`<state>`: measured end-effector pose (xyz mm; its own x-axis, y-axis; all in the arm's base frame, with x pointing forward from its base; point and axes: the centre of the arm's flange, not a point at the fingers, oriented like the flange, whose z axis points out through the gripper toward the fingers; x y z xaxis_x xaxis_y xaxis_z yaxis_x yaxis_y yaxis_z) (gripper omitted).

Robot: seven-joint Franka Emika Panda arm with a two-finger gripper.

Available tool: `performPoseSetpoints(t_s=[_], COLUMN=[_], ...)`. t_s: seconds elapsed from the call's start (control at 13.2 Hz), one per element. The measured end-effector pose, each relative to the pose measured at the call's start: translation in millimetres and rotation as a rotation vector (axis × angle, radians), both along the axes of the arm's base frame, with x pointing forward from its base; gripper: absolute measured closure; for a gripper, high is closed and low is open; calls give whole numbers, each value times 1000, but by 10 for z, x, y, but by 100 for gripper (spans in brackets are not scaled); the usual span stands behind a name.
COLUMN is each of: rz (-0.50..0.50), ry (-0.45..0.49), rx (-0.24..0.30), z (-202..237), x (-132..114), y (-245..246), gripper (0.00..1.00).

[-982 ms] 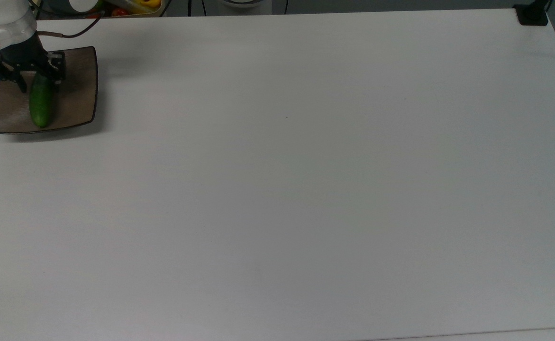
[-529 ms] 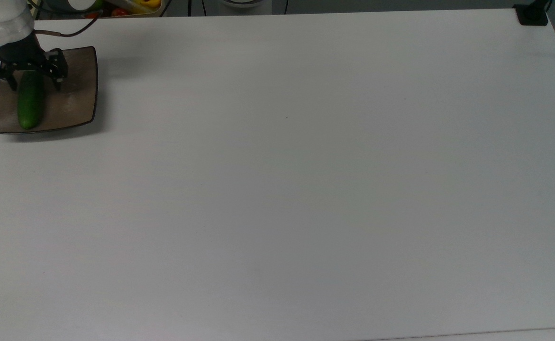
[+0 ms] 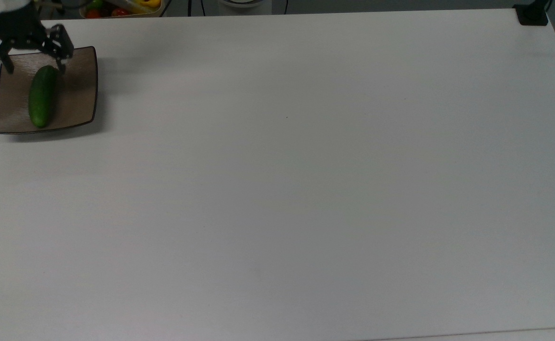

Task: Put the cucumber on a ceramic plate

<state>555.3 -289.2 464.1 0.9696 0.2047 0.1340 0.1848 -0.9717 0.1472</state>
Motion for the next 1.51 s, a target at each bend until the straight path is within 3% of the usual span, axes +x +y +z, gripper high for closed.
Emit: performPoseSetpoints(t_s=[0.23,0.53,0.68,1.13,1.51], rz=[-2,-105,-153,-185,-156], ry=[-11,35,60,73,86], rx=[49,137,163,177,175], z=[525,1207,1577,1726,1689], x=[-136,-277,-247,-145,-126], y=[324,853,1366,2493,3047], gripper=[0,0,0,0,0])
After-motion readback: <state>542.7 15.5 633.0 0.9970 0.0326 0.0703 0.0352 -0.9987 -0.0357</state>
